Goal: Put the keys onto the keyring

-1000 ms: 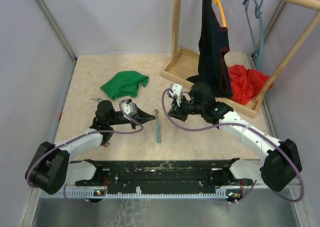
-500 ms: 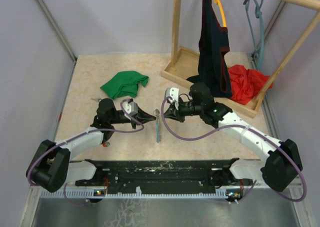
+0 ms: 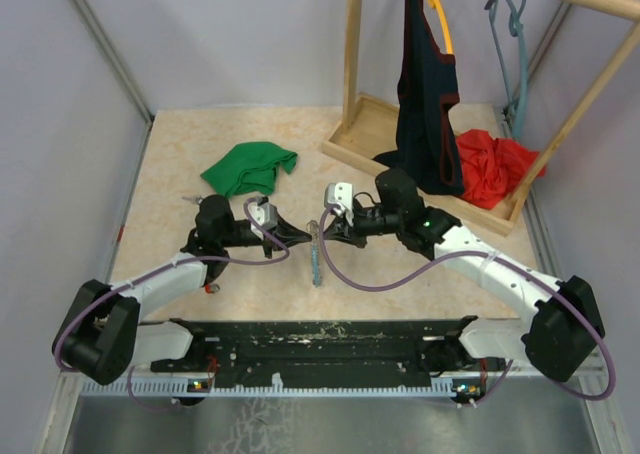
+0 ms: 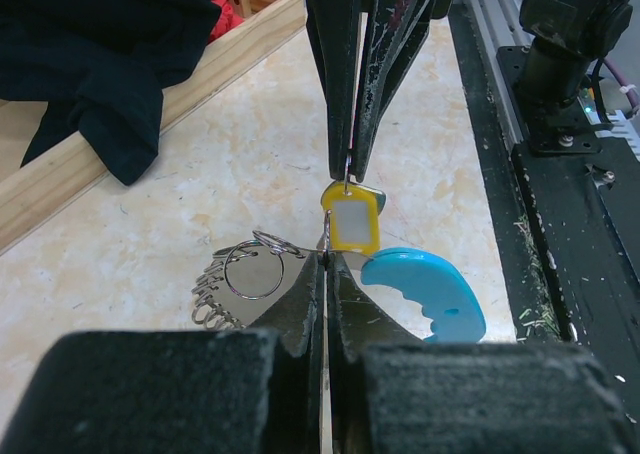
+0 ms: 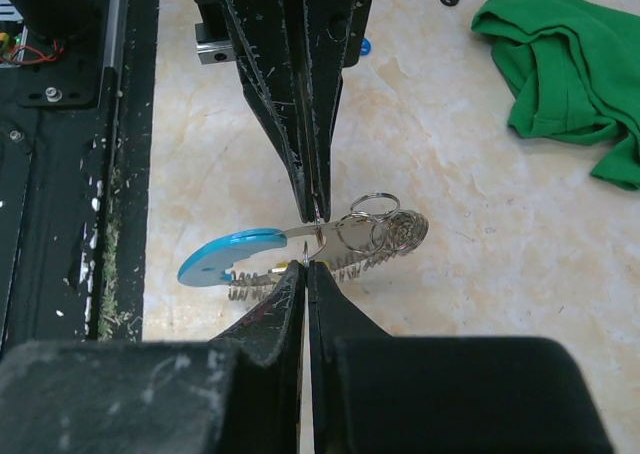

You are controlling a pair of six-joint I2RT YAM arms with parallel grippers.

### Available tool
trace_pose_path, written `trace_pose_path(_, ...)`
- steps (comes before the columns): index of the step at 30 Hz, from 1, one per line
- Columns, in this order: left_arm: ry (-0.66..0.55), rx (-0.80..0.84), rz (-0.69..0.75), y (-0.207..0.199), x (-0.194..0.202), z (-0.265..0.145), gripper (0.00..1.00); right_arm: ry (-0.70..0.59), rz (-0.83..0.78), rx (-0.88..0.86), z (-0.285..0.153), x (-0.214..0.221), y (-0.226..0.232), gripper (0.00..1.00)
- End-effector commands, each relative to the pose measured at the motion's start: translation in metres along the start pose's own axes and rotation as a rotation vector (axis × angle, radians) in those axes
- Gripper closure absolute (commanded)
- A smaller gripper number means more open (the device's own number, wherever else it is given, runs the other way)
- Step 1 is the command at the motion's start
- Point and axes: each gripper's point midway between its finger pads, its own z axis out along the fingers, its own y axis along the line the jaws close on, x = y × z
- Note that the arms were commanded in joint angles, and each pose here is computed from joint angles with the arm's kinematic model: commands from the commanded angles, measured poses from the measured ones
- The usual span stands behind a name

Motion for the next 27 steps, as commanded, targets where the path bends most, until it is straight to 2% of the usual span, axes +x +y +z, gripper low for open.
trace_pose_path(1,-0.03,0.019,0.066,0.003,-0.02,0.003,1.0,-0.037,-0.061,-0.002,0.003,-0.012,-0.001,1.0)
trace_pose_path(27,-0.038,0.052,0.063,-0.004,-0.022,0.005,1.0,0.033,-0.062,0.037,0.01,0.002,-0.006,1.0)
